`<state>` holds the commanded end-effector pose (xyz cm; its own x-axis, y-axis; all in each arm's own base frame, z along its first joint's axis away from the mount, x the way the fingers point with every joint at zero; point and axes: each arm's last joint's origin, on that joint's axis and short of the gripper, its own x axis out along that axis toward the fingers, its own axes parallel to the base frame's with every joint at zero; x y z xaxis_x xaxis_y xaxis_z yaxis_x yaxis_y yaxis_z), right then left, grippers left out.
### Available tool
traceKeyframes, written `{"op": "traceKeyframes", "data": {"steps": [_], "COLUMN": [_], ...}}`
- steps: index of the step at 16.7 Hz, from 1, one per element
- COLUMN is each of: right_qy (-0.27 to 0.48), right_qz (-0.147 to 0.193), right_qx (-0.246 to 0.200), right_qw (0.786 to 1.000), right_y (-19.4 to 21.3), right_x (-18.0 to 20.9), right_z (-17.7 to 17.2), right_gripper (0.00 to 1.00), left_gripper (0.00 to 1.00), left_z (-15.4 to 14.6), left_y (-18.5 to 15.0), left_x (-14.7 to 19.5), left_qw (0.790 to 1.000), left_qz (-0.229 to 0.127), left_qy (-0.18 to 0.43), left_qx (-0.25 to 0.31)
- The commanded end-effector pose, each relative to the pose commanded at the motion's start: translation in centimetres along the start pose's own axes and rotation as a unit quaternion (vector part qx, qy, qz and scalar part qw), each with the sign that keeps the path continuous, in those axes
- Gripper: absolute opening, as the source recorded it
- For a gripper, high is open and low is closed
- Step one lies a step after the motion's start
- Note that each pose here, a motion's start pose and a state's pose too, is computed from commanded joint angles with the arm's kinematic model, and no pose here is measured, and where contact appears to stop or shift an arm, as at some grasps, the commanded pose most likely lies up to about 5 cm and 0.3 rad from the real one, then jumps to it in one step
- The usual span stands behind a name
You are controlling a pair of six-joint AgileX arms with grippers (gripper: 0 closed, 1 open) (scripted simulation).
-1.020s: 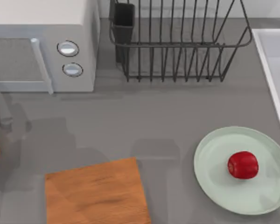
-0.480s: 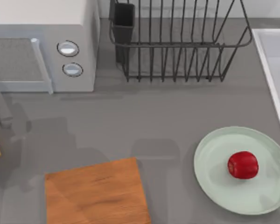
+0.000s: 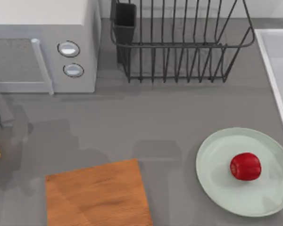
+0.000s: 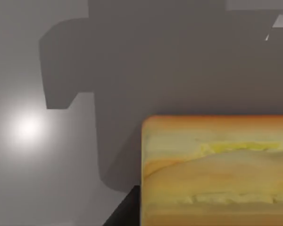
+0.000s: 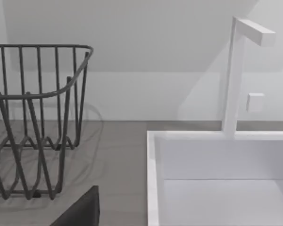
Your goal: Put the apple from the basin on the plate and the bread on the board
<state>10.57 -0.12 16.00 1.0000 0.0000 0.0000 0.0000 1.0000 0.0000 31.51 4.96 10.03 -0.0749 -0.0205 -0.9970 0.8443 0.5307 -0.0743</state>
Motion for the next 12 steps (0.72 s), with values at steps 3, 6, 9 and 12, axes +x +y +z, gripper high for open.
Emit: {"op": "traceKeyframes", "data": {"steps": [3, 6, 9, 12], "right_qy": [0.000, 0.000, 0.000, 0.000], "right_qz": [0.000, 0.000, 0.000, 0.000], "right_qx": [0.000, 0.000, 0.000, 0.000], "right_qw": [1.000, 1.000, 1.000, 1.000], "right_y": [0.0, 0.0, 0.0, 0.0], "right_x": [0.0, 0.0, 0.0, 0.0], "right_z": [0.0, 0.0, 0.0, 0.0], "right_gripper": [1.00, 1.00, 1.00, 1.00], "left_gripper": [0.00, 0.00, 0.00, 0.00], "left_z": [0.6, 1.3, 1.2, 0.1], "left_y": [-1.8, -1.9, -0.8, 0.0], "left_x": [1.2, -1.4, -6.6, -10.7], "left_qw": [0.998, 0.998, 1.000, 1.000], "left_qz": [-0.061, -0.063, -0.021, 0.027], "left_qy": [0.019, 0.016, -0.002, -0.009], "left_qx": [-0.007, -0.008, 0.003, 0.008]}}
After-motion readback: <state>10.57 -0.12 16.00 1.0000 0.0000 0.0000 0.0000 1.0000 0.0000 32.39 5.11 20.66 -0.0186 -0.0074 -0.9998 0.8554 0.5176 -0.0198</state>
